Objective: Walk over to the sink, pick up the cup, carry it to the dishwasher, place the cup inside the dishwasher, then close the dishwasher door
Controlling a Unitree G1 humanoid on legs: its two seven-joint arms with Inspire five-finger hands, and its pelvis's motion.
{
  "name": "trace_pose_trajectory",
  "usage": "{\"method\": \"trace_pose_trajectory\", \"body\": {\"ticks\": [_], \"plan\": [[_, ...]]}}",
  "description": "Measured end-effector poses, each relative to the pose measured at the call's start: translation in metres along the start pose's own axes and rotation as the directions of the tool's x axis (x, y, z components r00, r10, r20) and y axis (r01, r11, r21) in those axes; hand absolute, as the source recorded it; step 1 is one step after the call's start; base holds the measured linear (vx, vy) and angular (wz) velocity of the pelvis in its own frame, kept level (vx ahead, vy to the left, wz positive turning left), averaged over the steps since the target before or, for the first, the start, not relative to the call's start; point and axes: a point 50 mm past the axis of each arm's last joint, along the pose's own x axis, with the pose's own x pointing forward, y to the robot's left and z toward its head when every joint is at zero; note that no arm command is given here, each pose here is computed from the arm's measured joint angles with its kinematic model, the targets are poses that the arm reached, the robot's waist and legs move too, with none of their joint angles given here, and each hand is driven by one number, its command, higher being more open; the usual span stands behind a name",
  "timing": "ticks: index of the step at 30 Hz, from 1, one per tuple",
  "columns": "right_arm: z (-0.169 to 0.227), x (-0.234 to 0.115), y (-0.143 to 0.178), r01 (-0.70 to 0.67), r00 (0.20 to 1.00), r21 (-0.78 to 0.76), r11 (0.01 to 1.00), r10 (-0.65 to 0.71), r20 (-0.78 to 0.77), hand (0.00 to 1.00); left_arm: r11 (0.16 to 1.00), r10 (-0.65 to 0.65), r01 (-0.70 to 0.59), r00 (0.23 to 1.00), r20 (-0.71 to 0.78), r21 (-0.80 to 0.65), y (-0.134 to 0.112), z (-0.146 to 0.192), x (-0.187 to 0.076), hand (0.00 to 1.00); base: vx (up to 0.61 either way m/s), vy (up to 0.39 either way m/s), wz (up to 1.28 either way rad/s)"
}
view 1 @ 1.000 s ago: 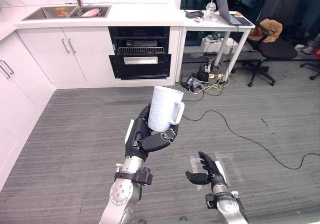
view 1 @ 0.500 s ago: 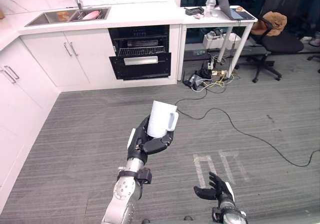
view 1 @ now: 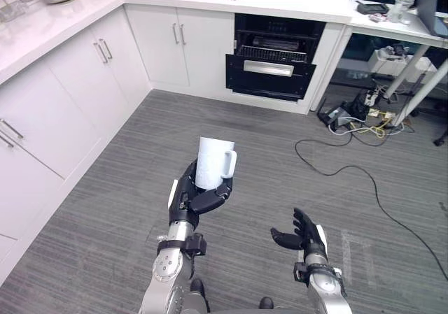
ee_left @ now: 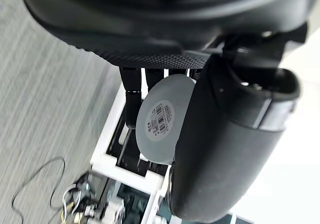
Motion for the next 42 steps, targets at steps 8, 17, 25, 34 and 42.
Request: {"method": "trace_pose_trajectory", "body": {"ticks": [8, 17, 25, 34, 42], "plan": [[0.011, 0.004, 0.015, -0.031, 0.999, 0.031, 0.999, 0.03, 0.034, 0.9, 0.999, -0.034, 0.035, 0.996, 0.079, -0.016, -0.007, 0.019, -0.003, 0.3, 0.25, 0.192, 0.26], [0.041, 0.0, 0.033, -0.111, 0.98, 0.032, 0.993, 0.105, 0.167, 0.9, 0.995, -0.101, 0.101, 0.992, 0.071, 0.0, -0.019, 0.014, 0.001, 0.3, 0.42, -0.021, 0.52], [0.061, -0.025, 0.031, -0.14, 0.949, 0.029, 0.99, 0.125, 0.288, 0.9, 0.992, -0.092, 0.095, 0.995, 0.034, -0.084, -0.028, 0.005, -0.003, 0.3, 0.5, -0.055, -0.1], [0.052, -0.006, 0.034, -0.118, 0.968, 0.01, 0.993, 0.113, 0.226, 0.9, 0.991, -0.072, 0.08, 0.994, 0.077, -0.104, -0.024, 0.013, -0.002, 0.3, 0.35, 0.266, -0.32], [0.042, -0.007, 0.041, -0.144, 0.973, 0.014, 0.989, 0.139, 0.184, 0.9, 0.996, -0.078, 0.081, 0.995, 0.067, -0.043, -0.015, 0.014, -0.001, 0.3, 0.4, 0.244, 0.02]]}}
